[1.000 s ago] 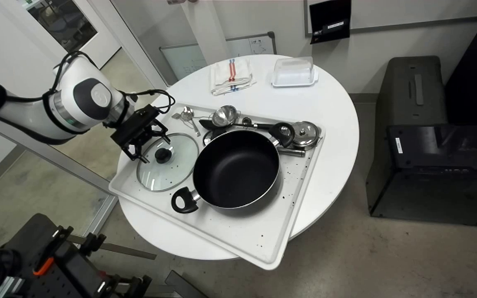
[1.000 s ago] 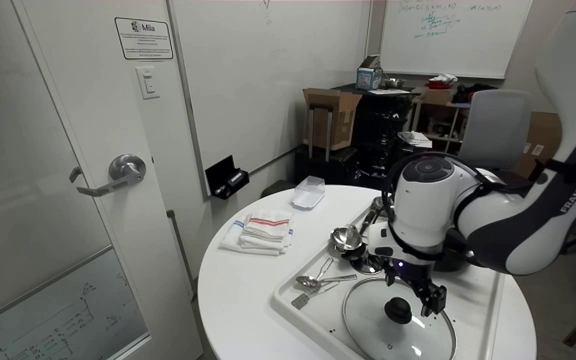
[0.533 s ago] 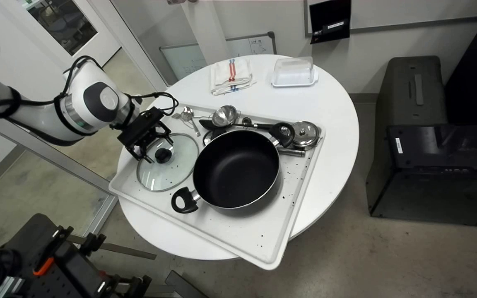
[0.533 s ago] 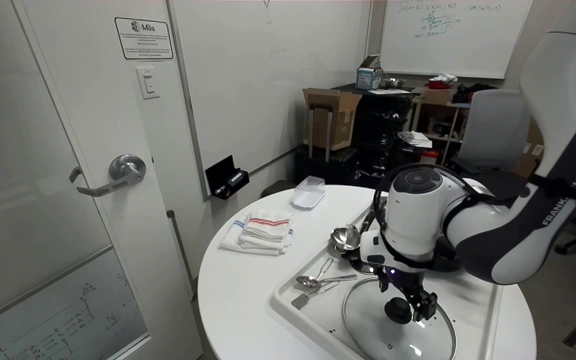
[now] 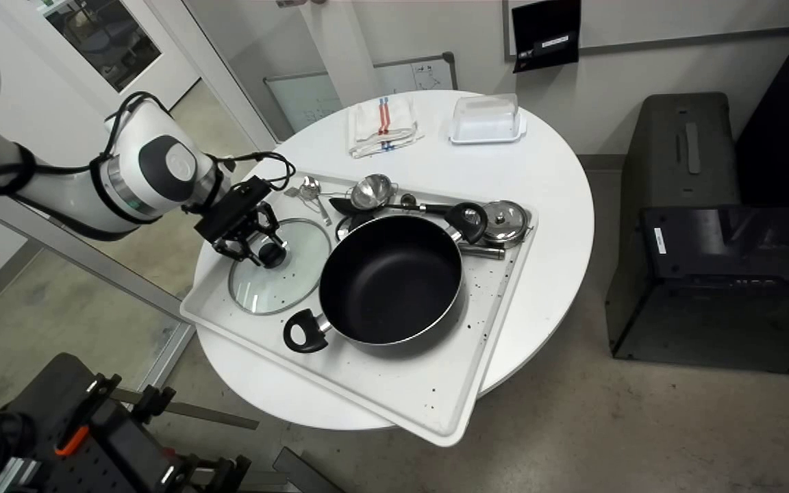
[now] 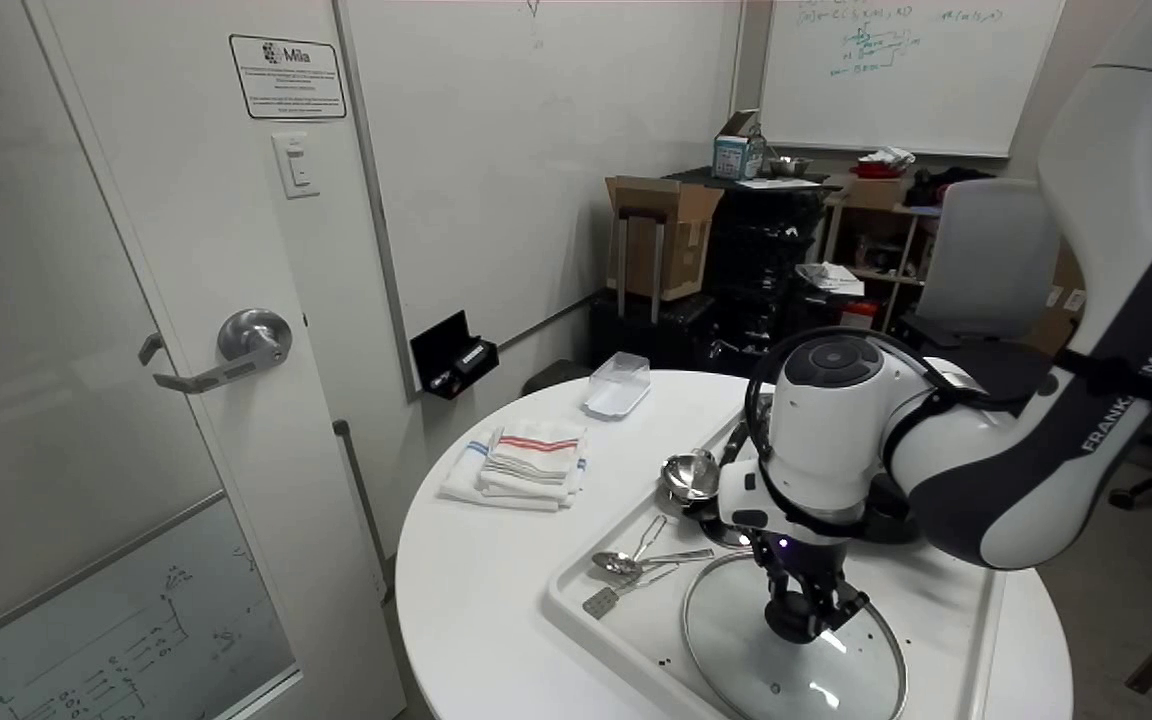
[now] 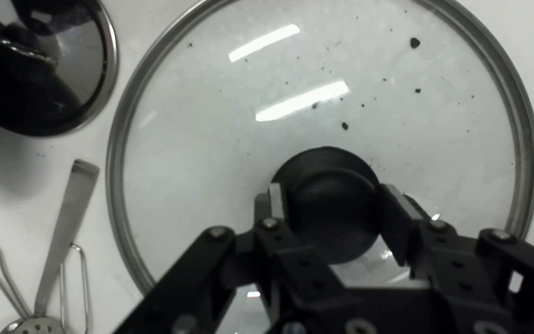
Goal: Put the lid on the pot
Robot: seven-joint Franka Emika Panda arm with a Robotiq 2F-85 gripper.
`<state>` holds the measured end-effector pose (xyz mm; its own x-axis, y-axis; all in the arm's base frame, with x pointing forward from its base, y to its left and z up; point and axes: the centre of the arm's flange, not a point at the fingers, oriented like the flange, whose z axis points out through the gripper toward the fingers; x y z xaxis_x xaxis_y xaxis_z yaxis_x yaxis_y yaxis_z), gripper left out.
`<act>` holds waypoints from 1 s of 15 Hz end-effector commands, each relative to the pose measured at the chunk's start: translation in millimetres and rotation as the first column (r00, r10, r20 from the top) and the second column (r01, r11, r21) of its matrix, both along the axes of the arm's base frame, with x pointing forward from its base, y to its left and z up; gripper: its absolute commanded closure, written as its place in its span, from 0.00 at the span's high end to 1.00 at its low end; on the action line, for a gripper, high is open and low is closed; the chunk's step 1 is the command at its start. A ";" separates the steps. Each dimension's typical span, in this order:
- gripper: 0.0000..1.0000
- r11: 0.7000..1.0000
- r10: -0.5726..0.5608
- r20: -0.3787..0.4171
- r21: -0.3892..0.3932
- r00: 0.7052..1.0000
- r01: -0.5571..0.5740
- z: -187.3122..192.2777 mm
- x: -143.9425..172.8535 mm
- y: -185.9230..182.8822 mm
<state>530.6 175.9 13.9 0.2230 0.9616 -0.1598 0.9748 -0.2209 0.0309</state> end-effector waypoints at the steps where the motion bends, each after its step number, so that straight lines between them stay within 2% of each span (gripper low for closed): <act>1: 0.25 1.000 0.004 0.014 0.010 1.000 -0.004 6.8 2.2 3.9; 10: 0.25 1.000 0.003 0.028 0.030 1.000 -0.004 67.5 -13.9 4.5; 15: 0.25 0.999 -0.037 0.040 0.025 0.999 0.036 105.8 -17.4 -12.6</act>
